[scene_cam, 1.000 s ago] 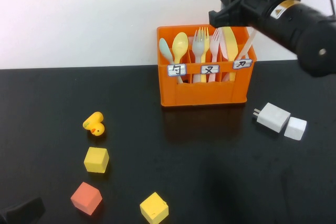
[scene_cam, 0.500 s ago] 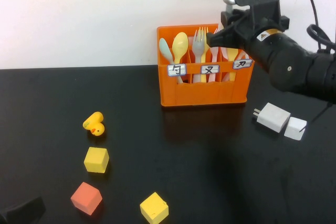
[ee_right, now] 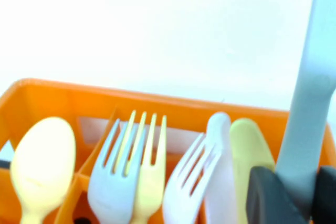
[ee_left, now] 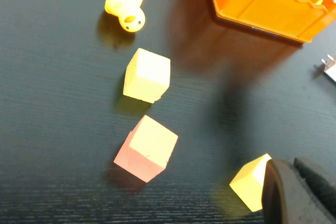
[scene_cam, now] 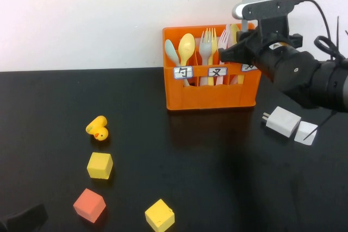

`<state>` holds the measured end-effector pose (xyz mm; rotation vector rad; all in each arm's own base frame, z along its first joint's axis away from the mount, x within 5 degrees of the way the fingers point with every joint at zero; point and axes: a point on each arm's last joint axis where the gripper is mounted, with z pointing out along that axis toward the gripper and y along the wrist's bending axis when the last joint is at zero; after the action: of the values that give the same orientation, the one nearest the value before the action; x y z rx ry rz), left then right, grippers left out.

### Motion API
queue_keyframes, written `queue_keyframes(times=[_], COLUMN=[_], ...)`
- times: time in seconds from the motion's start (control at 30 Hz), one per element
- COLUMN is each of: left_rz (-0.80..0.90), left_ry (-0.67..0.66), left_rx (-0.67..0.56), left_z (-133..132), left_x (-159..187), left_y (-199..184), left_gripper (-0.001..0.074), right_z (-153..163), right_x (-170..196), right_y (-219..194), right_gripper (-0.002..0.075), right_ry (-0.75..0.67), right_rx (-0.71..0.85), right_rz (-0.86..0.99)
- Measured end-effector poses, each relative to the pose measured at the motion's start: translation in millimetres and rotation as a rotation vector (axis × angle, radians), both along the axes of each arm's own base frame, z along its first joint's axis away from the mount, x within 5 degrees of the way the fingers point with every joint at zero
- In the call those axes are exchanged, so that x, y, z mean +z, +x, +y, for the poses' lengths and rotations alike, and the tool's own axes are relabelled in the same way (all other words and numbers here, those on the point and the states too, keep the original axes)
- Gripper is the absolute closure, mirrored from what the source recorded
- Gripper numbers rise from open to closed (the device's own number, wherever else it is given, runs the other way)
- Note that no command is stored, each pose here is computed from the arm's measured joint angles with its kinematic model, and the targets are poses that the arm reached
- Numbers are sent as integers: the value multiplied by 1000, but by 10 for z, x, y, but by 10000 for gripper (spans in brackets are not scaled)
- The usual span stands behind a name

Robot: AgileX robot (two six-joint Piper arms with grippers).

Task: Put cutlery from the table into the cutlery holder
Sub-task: Place the knife on the box

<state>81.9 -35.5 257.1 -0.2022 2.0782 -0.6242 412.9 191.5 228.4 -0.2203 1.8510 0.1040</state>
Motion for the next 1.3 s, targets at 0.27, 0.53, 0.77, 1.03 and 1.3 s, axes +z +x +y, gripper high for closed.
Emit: queue_keyframes(times=[0.27,0.53,0.77,1.03,1.3], left_rz=[0,1,0,-80,-193], left_ry=[0,-2,0,14,109], left_rx=[0,0,-2,-18,-27], left_z=[0,-1,-1,-8,33], left_x=[0,0,0,56,118], left_y=[0,0,-1,24,24], left_gripper=[736,736,736,736,736], right_z=[1,-12,-54,-152,-442], right_x=[-56,12,526,1654,2240], right_y=[5,-10,-171,-958,-1951], right_gripper=[494,368,384,685,722], right_ry=[19,56,94,-142,-404], right_rx=[-12,-27,22,410,721], right_rz=[28,25,-47,-217,-325])
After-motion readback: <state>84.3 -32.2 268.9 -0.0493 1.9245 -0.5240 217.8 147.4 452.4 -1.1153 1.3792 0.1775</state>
